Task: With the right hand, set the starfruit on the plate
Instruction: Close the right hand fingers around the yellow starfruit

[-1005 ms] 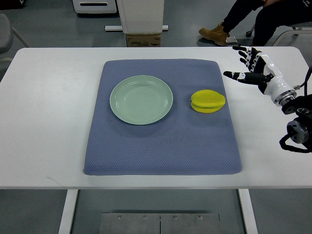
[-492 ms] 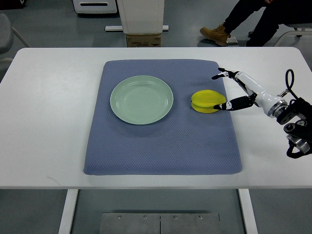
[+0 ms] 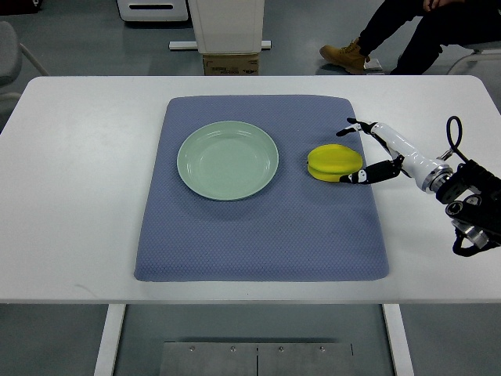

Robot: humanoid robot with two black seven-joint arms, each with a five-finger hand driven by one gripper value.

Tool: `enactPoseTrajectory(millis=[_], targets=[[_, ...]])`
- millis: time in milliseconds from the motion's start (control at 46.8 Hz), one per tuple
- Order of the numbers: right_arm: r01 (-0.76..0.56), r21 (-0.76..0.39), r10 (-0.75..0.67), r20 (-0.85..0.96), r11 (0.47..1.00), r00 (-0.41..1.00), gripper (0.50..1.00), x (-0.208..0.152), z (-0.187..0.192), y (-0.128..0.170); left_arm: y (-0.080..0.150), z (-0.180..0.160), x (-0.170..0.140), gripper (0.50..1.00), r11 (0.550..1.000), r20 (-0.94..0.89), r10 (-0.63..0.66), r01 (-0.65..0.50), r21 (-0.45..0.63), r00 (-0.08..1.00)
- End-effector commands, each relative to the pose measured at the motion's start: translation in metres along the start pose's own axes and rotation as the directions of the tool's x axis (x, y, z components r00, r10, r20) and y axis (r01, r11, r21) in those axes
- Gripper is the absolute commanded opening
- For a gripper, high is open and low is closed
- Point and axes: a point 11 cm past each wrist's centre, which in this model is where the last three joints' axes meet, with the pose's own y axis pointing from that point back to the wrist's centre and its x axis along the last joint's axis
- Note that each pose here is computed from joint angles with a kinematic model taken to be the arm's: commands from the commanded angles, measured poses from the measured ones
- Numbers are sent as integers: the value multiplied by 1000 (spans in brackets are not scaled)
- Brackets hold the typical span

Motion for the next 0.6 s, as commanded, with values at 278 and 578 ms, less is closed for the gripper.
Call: enactPoseTrajectory(millis=[278, 578], targets=[[2, -23, -2, 13, 1000, 1000, 1000, -5, 3, -2, 0, 0, 0, 1000, 1000, 0, -1, 1, 0, 1000], [5, -46, -3, 53, 999, 999, 939, -15, 2, -10, 0, 0, 0, 1000, 1000, 0, 1, -1, 0, 1000]])
